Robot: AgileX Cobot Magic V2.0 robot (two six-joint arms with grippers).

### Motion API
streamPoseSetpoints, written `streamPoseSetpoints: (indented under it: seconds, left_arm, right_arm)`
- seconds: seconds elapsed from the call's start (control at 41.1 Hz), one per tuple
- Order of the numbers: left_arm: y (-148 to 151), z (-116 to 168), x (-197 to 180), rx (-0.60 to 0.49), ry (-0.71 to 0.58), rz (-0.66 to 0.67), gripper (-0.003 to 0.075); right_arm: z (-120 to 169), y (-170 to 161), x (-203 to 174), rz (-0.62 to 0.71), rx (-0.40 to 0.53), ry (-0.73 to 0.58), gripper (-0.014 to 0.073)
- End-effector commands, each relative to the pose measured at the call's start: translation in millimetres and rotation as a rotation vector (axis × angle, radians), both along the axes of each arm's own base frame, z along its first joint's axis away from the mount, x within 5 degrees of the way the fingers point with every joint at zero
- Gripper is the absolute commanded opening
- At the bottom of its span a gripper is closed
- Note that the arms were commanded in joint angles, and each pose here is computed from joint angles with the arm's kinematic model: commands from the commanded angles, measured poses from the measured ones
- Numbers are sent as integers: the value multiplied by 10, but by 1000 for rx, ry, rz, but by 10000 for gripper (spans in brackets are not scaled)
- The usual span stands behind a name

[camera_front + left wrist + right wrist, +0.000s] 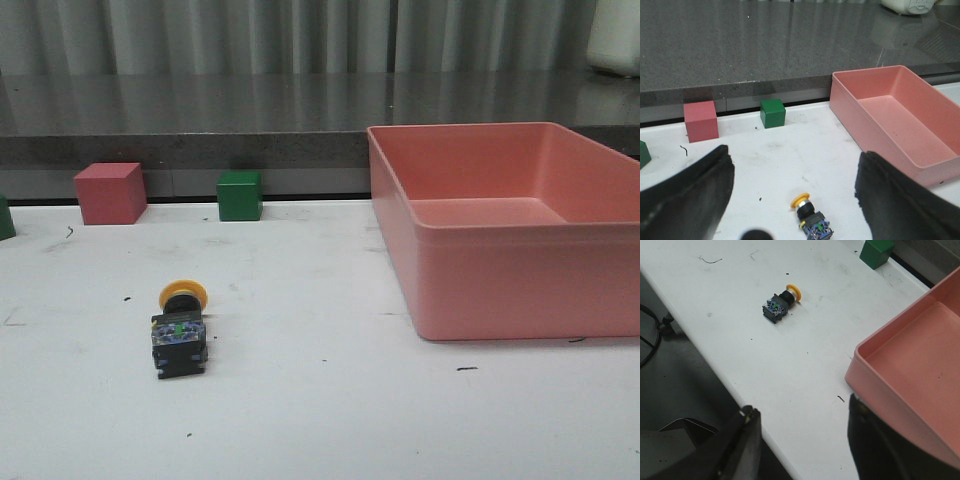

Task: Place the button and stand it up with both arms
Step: 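Lower the left gripper over the button and close on its body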

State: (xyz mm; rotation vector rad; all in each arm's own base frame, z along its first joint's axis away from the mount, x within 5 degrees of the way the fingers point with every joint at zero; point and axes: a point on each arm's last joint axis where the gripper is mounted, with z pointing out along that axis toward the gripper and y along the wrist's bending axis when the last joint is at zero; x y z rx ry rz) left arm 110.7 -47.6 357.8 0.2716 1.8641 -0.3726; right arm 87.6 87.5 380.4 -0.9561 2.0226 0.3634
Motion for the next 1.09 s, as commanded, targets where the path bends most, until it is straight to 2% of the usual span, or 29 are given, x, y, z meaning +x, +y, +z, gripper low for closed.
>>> streamPoseSetpoints:
  seconds: [0.0,0.146,0.486,0.632,0.778,0.924,1.07]
  left_arm:
    - [-76,158,121,-31,24,-13,525]
    - [-212,86,424,45,208,-20,613]
    - [-872,-357,1171,218,513,-136,608]
    - [-1071,-584,1492,248,737,-86,608]
    - [-1240,-791,1778,283,897,-43,608]
    - [-1379,-972,2017,294,1016,13,608]
    - [-1464,-1143,2214,295,1082,87,608]
  right_arm:
    - [122,3,4,5,56,-62,411]
    - [122,3,4,5,56,-62,411]
    - [122,3,4,5,56,-62,411]
    - [122,3,4,5,56,-62,411]
    - [122,3,4,5,56,-62,411]
    - [122,3,4,5,56,-62,411]
    - [122,3,4,5,56,-62,411]
